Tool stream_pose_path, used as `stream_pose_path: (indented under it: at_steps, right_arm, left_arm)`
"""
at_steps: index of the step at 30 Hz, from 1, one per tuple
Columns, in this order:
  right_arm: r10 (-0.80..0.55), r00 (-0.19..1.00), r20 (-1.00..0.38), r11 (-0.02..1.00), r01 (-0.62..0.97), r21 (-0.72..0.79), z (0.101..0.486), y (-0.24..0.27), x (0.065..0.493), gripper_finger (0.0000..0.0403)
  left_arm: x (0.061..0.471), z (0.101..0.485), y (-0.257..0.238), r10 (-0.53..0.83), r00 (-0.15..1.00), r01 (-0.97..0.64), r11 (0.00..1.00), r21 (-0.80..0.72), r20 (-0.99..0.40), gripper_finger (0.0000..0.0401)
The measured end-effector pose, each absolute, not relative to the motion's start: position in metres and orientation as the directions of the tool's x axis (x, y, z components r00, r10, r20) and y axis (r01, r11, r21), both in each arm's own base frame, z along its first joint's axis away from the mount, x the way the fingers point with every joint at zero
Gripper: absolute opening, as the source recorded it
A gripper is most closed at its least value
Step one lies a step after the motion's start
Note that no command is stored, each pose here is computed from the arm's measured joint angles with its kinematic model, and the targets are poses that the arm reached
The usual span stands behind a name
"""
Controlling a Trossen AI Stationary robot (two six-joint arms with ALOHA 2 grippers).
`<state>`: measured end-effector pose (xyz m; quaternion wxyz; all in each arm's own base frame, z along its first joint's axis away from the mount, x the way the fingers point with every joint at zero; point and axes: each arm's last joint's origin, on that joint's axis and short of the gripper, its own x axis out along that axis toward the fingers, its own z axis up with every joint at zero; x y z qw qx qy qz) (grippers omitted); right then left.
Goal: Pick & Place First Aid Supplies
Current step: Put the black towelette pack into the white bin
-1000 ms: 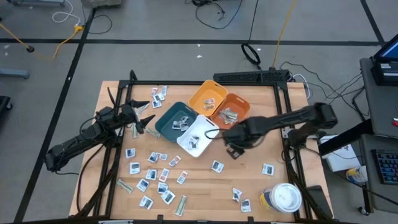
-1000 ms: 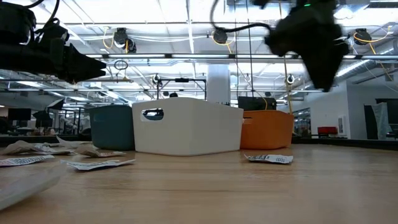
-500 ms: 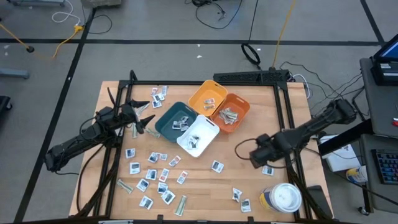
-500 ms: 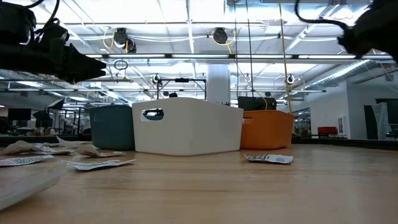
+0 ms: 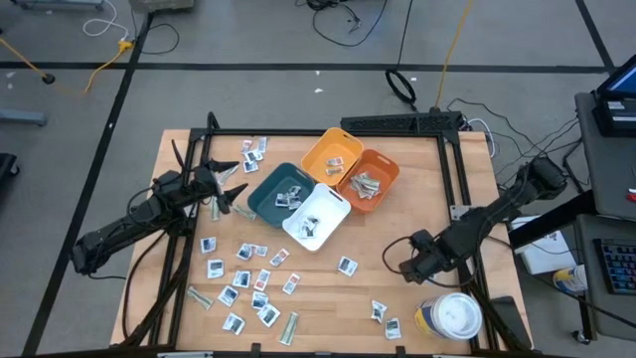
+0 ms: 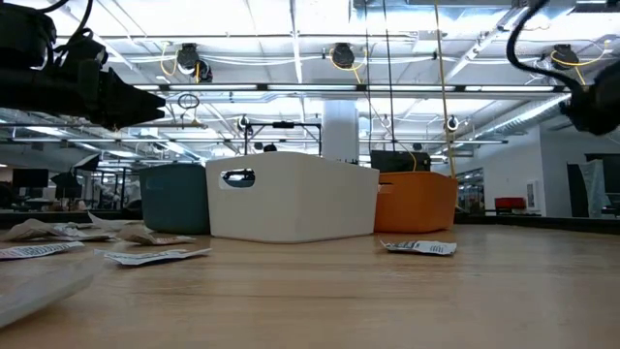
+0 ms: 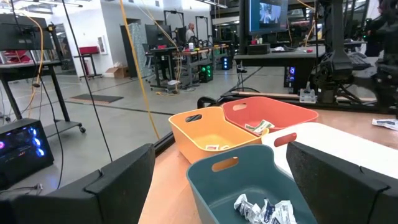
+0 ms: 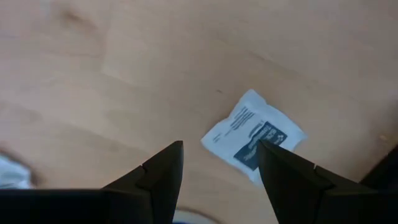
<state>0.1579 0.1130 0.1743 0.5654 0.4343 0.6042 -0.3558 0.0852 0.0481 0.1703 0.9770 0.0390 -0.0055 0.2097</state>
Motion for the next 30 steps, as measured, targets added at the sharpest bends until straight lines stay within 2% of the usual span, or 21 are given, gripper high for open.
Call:
stream_pose_path:
  at_steps: [8, 13, 17, 23, 25, 30]
  right_arm:
    - [0.121, -0.018, -0.992, 0.380, 0.925, 0.030, 0.148, 0.109, 0.150, 0.0196]
    - [0.172, -0.014, -0.985, 0.380, 0.923, 0.054, 0.139, 0.108, 0.147, 0.0186]
    - [0.184, -0.019, -0.983, 0.380, 0.923, 0.053, 0.137, 0.108, 0.146, 0.0143]
    - [0.196, -0.009, -0.981, 0.381, 0.922, 0.068, 0.137, 0.109, 0.147, 0.0025]
    - [0.192, -0.005, -0.981, 0.390, 0.918, 0.072, 0.137, 0.109, 0.148, 0.0013]
    - [0.155, -0.039, -0.987, 0.441, 0.897, 0.034, 0.148, 0.104, 0.153, 0.0013]
  left_arm:
    - [0.085, 0.170, 0.048, 0.410, 0.912, -0.411, 0.909, 0.074, 0.027, 0.0367]
    - [0.085, 0.170, 0.048, 0.409, 0.912, -0.410, 0.909, 0.074, 0.028, 0.0367]
    - [0.085, 0.170, 0.048, 0.409, 0.912, -0.410, 0.909, 0.074, 0.027, 0.0367]
    - [0.085, 0.170, 0.048, 0.409, 0.912, -0.410, 0.909, 0.074, 0.028, 0.0367]
    - [0.085, 0.170, 0.048, 0.409, 0.912, -0.410, 0.909, 0.074, 0.028, 0.0367]
    - [0.085, 0.170, 0.048, 0.409, 0.912, -0.410, 0.909, 0.074, 0.028, 0.0367]
